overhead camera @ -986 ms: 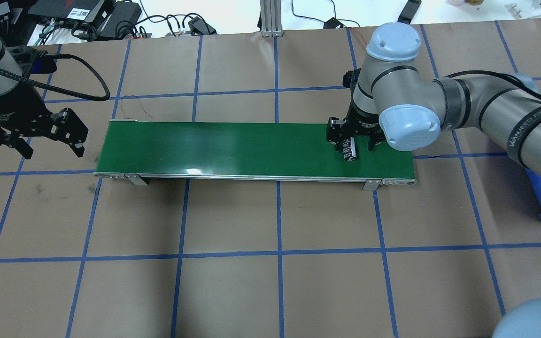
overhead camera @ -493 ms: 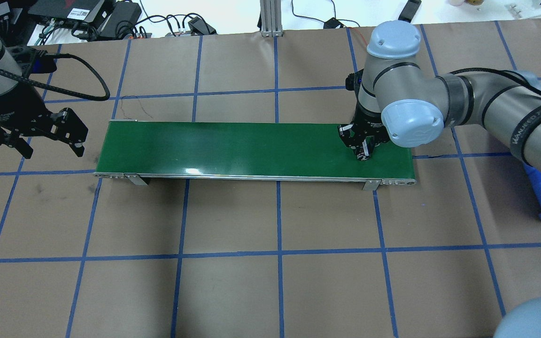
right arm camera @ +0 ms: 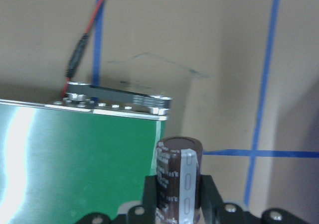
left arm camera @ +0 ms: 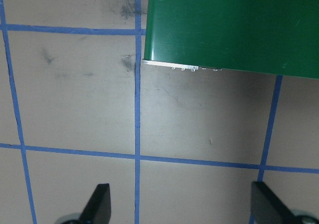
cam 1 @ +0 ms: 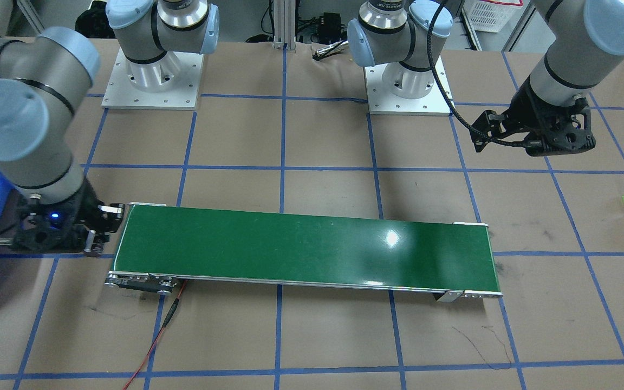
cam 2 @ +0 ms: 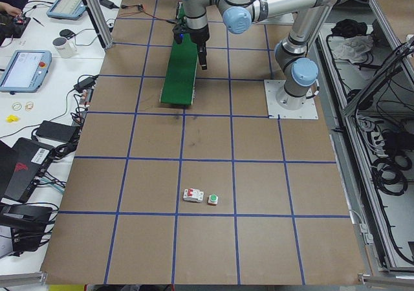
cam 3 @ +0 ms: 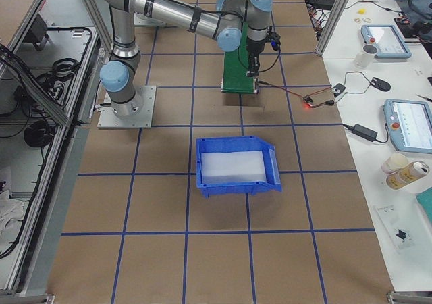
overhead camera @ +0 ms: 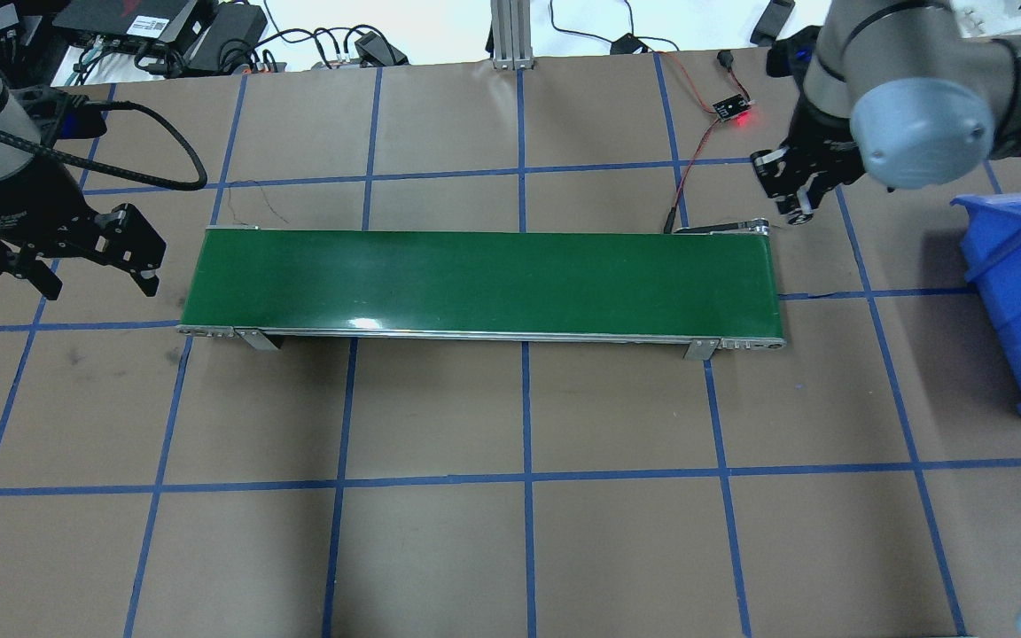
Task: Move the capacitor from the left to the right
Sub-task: 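Lift the capacitor with the right gripper and carry it toward the blue bin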
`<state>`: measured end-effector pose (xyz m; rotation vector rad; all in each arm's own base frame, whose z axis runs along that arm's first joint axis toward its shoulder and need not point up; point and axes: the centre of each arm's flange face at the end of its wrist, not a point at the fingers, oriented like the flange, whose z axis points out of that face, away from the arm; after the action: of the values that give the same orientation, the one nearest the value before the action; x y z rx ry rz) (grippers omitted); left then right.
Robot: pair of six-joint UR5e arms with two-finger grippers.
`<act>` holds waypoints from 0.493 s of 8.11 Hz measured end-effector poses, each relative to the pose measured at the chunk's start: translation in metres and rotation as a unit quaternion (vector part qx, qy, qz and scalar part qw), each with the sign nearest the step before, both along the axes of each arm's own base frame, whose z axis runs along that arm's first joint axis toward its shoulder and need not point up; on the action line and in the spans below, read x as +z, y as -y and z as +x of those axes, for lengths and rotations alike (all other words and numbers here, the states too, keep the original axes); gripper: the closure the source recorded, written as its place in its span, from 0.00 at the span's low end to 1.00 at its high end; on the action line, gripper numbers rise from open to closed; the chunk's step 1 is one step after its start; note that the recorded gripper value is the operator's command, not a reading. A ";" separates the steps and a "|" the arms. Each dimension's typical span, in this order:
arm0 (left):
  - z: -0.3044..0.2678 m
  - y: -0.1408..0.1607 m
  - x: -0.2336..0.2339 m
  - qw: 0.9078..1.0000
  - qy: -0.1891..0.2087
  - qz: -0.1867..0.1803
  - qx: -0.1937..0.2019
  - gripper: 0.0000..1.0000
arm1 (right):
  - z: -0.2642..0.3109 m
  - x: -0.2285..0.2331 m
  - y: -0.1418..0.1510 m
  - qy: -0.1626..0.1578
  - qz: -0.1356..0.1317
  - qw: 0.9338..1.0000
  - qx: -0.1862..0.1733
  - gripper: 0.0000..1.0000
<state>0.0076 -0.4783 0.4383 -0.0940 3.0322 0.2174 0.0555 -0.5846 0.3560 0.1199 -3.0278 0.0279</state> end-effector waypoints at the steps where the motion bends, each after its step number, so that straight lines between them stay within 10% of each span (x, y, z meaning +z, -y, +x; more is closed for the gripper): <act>1: 0.000 0.000 0.000 1.000 0.000 0.000 0.000 0.00 | -0.054 0.013 0.001 -0.004 0.000 1.000 0.014 1.00; 4: 0.000 0.000 0.000 1.000 0.000 0.000 0.000 0.00 | -0.217 0.024 -0.019 -0.009 0.013 0.997 0.078 1.00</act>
<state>0.0076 -0.4782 0.4380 -0.0944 3.0323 0.2183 -0.1619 -0.5660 0.3798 0.3578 -2.9936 0.0020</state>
